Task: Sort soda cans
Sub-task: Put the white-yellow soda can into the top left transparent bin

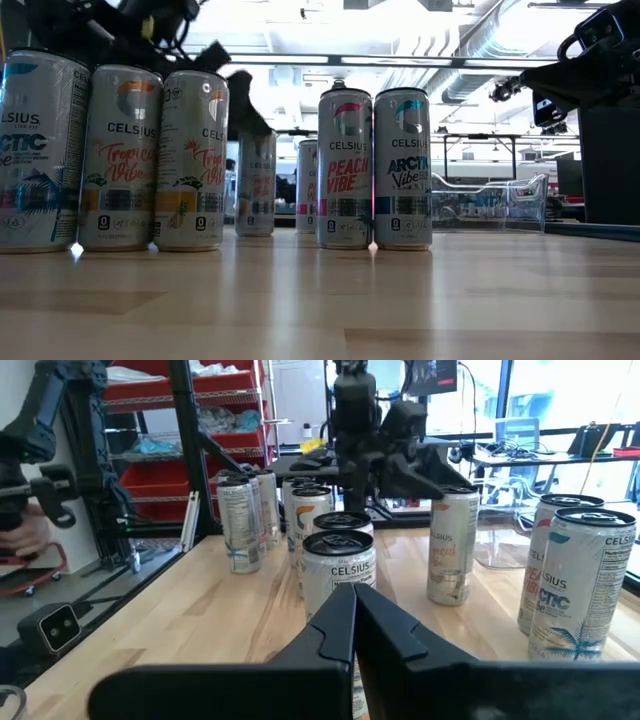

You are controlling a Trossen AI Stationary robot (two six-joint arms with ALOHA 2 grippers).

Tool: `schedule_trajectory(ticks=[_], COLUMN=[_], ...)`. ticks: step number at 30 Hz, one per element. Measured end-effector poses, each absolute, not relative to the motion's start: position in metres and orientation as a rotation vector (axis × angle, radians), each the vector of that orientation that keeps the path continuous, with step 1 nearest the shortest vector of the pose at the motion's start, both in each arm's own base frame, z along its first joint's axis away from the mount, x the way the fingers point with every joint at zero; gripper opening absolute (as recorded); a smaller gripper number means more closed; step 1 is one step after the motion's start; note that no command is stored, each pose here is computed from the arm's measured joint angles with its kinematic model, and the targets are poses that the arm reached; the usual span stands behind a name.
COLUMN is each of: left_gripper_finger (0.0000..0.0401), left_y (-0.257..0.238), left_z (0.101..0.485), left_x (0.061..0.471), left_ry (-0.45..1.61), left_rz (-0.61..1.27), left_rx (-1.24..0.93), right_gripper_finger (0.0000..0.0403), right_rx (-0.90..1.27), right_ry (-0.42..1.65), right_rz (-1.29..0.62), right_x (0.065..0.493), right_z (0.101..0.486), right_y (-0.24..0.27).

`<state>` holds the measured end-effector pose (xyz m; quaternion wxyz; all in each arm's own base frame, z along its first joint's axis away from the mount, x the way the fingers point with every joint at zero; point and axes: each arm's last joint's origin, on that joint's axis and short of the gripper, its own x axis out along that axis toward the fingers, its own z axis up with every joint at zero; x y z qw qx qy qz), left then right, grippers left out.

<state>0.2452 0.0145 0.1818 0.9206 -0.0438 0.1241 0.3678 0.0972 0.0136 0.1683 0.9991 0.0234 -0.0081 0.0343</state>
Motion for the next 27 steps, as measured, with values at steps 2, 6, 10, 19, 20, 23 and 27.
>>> schedule_trajectory(ticks=[2,6,10,19,20,23,27], left_gripper_finger=[0.0316,0.0317,0.0317,0.0317,0.0317,0.0317,0.0317], left_y=[0.015,0.016,0.016,0.024,0.025,0.028,0.032], left_z=[0.188,0.193,0.193,0.193,0.193,0.192,0.191], left_x=[0.242,0.239,0.241,0.24,0.24,0.24,0.24], left_ry=[0.249,0.263,0.299,0.302,0.303,0.305,0.319], left_rz=[0.751,0.731,0.63,0.648,0.651,0.659,0.61], left_rx=[-0.068,-0.004,0.048,0.041,0.042,0.04,0.027], right_gripper_finger=[0.0,0.0,0.0,0.0,0.0,0.0,0.0], right_rx=[0.047,0.047,0.047,0.047,0.047,0.047,0.047], right_ry=[-0.015,-0.016,-0.016,-0.016,-0.016,-0.016,-0.016], right_rz=[0.068,0.068,0.068,0.068,0.068,0.068,0.068], right_x=[0.097,0.097,0.097,0.097,0.097,0.097,0.097], right_z=[0.168,0.168,0.168,0.168,0.168,0.168,0.168], right_y=[0.014,0.014,0.014,0.014,0.014,0.014,0.014])
